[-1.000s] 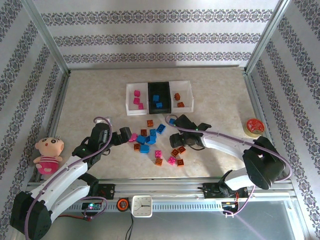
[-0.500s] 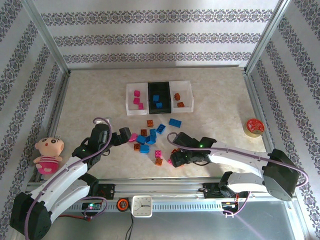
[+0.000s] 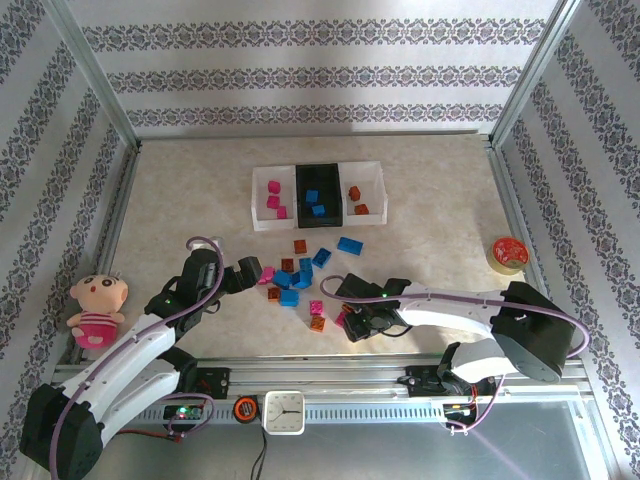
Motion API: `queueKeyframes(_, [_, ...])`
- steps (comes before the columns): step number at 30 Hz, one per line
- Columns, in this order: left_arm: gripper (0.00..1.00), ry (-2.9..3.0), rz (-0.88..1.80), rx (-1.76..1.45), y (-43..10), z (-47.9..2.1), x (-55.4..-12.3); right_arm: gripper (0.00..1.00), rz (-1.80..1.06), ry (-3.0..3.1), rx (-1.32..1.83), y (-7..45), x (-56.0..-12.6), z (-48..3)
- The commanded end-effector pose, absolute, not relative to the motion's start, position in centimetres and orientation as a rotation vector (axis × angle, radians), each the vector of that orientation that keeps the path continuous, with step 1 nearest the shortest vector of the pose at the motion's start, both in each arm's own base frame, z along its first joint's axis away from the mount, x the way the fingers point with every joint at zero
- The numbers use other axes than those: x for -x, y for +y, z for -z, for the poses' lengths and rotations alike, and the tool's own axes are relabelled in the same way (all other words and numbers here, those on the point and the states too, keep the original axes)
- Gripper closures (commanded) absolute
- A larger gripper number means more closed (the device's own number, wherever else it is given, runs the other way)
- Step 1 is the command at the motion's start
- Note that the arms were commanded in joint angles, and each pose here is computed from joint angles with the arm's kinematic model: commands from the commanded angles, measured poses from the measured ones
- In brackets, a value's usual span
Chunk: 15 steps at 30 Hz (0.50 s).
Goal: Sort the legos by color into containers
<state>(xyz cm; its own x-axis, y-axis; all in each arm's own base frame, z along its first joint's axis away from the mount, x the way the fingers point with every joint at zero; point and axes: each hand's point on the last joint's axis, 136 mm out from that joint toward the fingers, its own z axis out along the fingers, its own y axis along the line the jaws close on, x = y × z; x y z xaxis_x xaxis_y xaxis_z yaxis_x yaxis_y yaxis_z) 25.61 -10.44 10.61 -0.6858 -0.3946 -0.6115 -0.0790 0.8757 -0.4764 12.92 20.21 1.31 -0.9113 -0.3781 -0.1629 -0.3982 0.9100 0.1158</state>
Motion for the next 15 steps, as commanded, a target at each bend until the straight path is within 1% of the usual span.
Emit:
queueKeyframes(1, [0.0, 2.272, 0.537, 0.343, -10.4, -10.8, -25.7, 0.61, -0.251, 2.907, 0.625, 20.6, -12.9, -2.1])
queueKeyframes(4, [0.0, 2.268, 0.535, 0.342, -10.3, -10.9, -25.7, 0.68, -0.274, 2.858, 0.631, 20.3, -13.2, -3.9])
queueKeyframes(6, [0.0, 2.265, 0.534, 0.339, -10.3, -11.0, -25.7, 0.7, -0.278, 2.805, 0.637, 20.2, -13.8, -5.8])
queueKeyframes(9, [0.0, 2.257, 0.532, 0.337, -10.3, -11.2, -25.9, 0.72, -0.294, 2.701, 0.601, 20.3, -16.3, -9.2])
queueKeyframes(12, [0.0, 2.25, 0.532, 0.345, -10.3, -11.3, -26.0, 0.73, -0.317, 2.607, 0.487, 20.5, -21.3, -12.3])
queueKeyframes(15, [0.0, 2.244, 0.54, 0.35, -10.3, -11.4, -26.0, 0.74, -0.31, 2.505, 0.352, 20.6, -27.7, -14.9])
